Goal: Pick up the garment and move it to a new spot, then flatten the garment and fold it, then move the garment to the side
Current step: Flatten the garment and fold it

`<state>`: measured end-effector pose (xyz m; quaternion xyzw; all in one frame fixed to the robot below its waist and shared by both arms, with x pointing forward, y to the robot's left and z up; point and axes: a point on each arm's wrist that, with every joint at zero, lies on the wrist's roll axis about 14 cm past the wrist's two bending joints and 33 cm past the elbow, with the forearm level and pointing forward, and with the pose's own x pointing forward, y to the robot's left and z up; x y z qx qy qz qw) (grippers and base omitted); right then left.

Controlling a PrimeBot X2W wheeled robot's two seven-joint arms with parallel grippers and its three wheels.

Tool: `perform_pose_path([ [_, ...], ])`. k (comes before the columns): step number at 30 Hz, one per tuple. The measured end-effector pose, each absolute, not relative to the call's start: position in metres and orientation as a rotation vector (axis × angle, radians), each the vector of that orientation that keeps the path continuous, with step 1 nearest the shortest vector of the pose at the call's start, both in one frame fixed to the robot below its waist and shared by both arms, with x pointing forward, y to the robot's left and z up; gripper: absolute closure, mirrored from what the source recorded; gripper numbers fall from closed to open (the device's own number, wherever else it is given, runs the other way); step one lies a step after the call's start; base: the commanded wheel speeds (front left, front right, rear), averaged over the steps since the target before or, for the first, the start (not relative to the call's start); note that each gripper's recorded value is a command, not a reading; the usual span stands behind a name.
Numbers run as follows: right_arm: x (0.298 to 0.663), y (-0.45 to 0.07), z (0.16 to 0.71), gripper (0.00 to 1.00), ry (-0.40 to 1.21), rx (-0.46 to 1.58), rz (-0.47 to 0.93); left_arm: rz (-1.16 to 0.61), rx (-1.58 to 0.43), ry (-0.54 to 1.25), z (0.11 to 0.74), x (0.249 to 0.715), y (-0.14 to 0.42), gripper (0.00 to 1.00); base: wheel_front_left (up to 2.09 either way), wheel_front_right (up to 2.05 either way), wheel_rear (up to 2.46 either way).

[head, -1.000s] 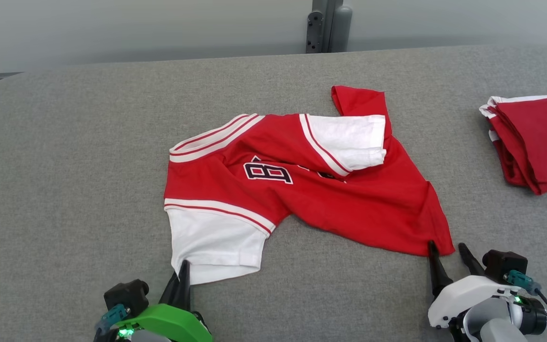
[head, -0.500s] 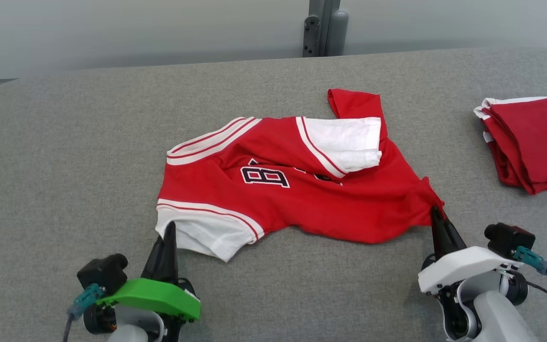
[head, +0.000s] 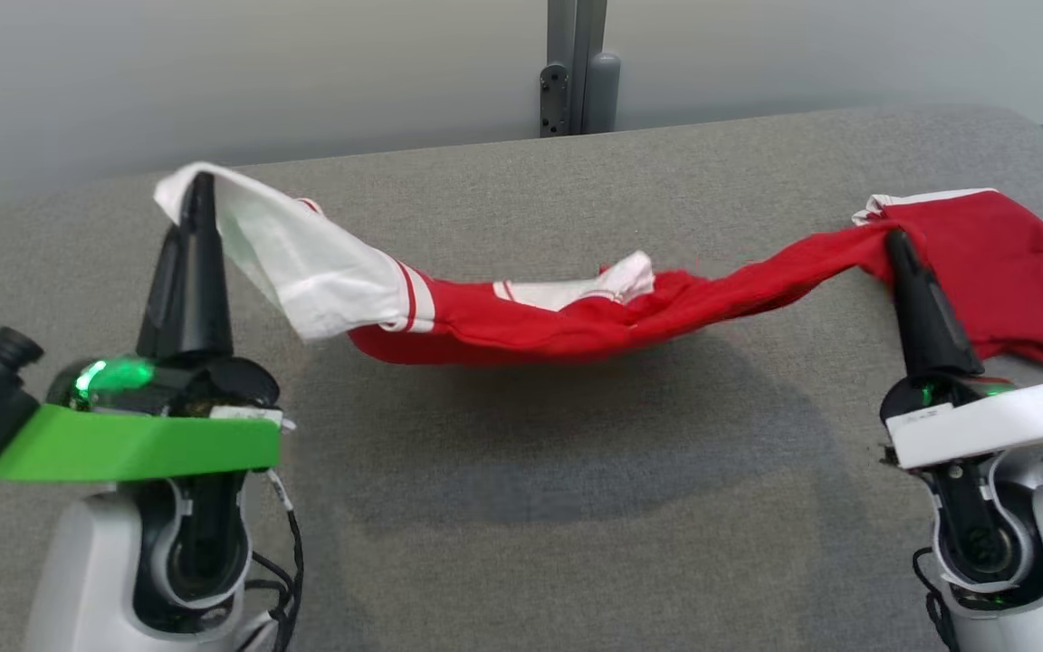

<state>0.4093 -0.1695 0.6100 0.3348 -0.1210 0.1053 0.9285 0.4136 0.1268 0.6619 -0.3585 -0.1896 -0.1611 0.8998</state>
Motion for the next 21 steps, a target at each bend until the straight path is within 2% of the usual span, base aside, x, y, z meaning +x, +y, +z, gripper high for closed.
perform_pose_path([
  [7,0.378,-0.191,0.685,1.00,-0.448,0.700,0.274,-0.510,-0.683,-0.616,0.761,0.382,0.116,1.00,0.00,0.00,0.00],
  [13,0.366,-0.198,0.720,1.00,-0.531,0.664,0.306,-0.617,-0.609,-0.663,0.801,0.375,0.102,1.00,0.00,0.00,0.00],
  [17,0.384,-0.201,0.725,1.00,-0.527,0.643,0.307,-0.636,-0.560,-0.646,0.808,0.396,0.097,1.00,0.00,0.00,0.00],
  [21,0.426,-0.202,0.719,1.00,-0.478,0.645,0.298,-0.618,-0.544,-0.544,0.794,0.444,0.090,1.00,0.00,0.00,0.00],
])
